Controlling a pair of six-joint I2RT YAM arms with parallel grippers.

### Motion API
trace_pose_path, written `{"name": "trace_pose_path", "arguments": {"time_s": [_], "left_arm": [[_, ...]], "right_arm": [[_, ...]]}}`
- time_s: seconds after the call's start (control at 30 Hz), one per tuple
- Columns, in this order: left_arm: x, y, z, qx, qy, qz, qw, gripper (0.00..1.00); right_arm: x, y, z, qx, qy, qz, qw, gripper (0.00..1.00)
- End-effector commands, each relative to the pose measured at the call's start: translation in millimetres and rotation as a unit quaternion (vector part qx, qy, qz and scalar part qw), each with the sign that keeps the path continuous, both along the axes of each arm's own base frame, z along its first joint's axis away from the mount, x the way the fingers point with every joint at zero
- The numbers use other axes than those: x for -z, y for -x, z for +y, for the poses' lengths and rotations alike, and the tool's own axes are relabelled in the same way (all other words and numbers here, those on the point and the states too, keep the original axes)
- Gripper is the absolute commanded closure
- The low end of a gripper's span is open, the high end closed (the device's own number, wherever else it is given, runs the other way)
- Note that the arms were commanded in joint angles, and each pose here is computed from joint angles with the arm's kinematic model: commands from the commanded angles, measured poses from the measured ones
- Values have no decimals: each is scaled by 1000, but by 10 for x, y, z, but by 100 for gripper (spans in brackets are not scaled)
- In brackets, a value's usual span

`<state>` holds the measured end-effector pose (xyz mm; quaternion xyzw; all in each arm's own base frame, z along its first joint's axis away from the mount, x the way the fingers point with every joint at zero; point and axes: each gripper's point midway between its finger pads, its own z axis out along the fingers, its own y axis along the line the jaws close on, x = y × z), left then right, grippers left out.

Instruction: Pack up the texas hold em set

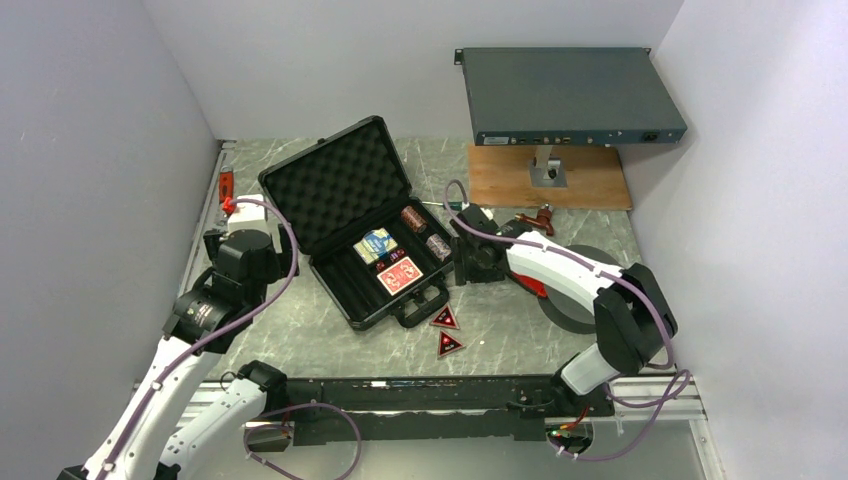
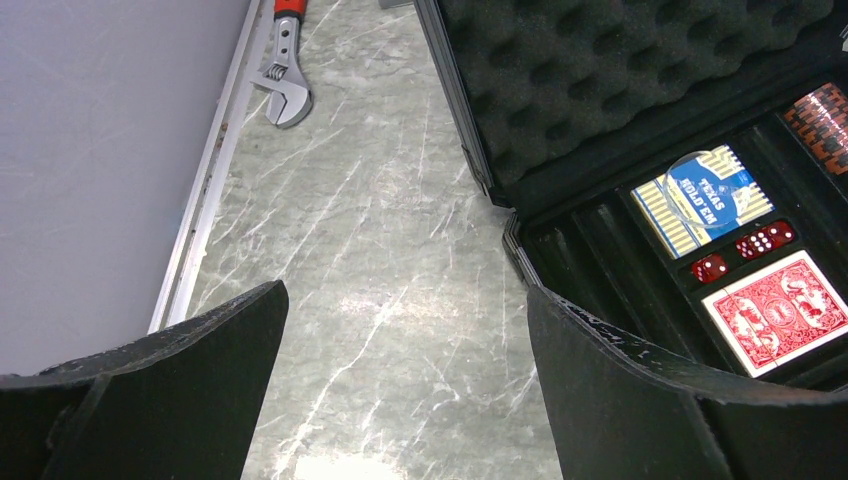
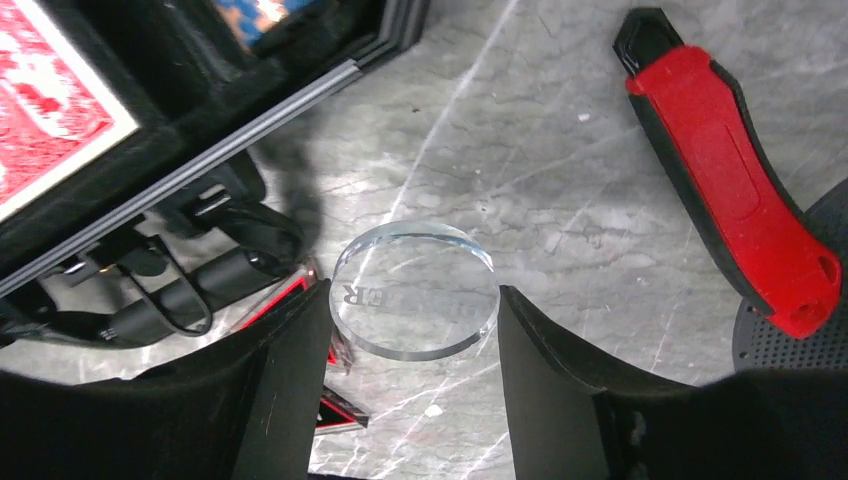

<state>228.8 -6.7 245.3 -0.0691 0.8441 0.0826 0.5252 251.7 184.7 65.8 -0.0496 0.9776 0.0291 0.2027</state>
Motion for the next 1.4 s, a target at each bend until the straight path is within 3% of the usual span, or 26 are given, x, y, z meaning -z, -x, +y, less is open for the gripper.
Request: {"name": "trace_pose_path", "arguments": {"time_s": [0.0, 0.23, 0.67, 1.37], "left_arm": [[-127, -1, 9, -3, 13, -25, 1000, 4], [-126, -5, 1, -2, 13, -23, 1000, 4], [-122, -5, 5, -3, 14, -23, 1000, 4], [-132, -3, -20, 6, 16, -24, 1000, 4]], "right_arm": [[-401, -156, 196, -45, -44, -54, 997, 100], [-787, -320, 325, -71, -71, -106, 989, 100], [-1173, -568, 1005, -151, -148, -104, 972, 100], [-599, -404, 1882, -237, -82, -55, 967, 100]]}}
